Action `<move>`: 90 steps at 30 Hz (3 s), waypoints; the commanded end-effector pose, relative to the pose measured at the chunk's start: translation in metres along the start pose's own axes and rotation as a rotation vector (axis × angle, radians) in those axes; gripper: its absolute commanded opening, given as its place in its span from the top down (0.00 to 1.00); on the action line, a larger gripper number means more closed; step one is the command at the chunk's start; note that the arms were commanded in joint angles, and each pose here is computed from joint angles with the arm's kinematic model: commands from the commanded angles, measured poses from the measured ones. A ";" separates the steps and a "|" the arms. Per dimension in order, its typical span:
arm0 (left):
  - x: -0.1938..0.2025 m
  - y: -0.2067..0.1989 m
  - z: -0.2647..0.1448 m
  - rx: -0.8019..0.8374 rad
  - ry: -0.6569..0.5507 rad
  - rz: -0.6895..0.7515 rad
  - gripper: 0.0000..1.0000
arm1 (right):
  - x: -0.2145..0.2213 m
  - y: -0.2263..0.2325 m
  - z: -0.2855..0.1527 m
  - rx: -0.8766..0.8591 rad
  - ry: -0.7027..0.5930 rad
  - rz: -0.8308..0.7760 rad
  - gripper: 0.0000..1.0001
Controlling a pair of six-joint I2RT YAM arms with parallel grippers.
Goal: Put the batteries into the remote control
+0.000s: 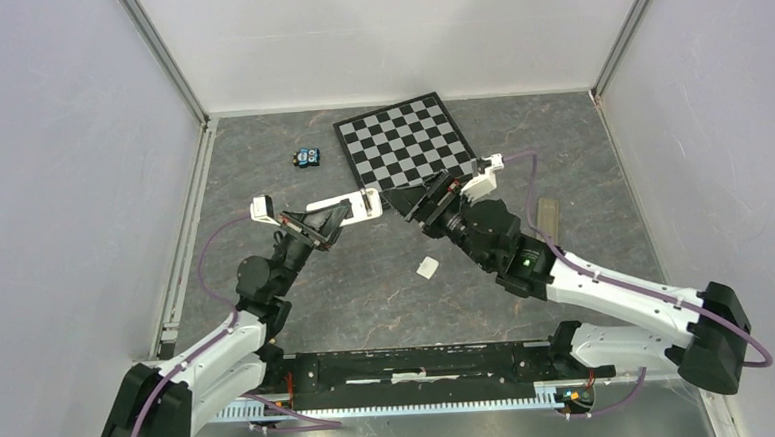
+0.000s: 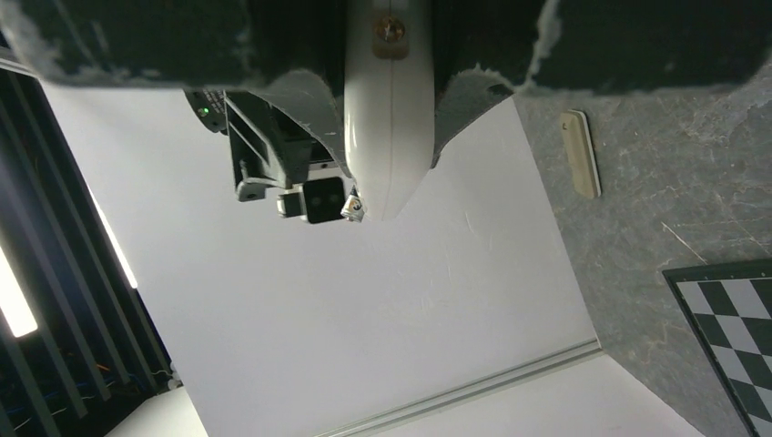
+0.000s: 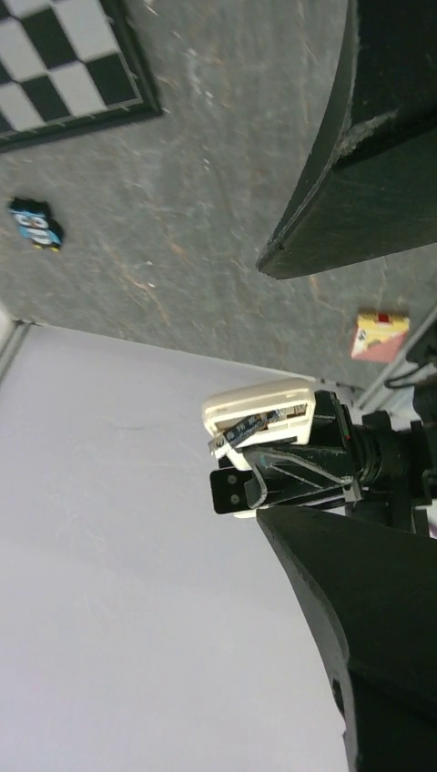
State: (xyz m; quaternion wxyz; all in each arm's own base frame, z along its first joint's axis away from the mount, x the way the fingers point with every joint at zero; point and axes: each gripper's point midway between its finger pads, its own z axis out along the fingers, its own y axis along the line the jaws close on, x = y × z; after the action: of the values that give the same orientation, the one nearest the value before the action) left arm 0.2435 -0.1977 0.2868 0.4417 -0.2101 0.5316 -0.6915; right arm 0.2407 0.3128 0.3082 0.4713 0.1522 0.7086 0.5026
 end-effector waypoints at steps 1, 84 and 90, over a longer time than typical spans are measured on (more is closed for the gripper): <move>-0.004 -0.021 0.007 0.086 -0.011 0.091 0.98 | 0.014 0.028 0.007 -0.113 0.084 0.324 0.02; -0.002 -0.025 0.013 0.163 -0.008 0.125 0.98 | 0.022 0.055 0.054 -0.302 0.122 0.643 0.71; -0.003 -0.023 0.013 0.158 -0.014 0.127 0.98 | 0.024 0.053 0.054 -0.298 0.125 0.642 0.73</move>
State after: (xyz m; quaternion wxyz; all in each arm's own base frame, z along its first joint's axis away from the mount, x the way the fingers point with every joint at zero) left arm 0.2445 -0.2059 0.3044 0.4852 -0.1441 0.5022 -0.7012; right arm 0.2663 0.3824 0.3144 0.2780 0.2730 0.5987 0.6998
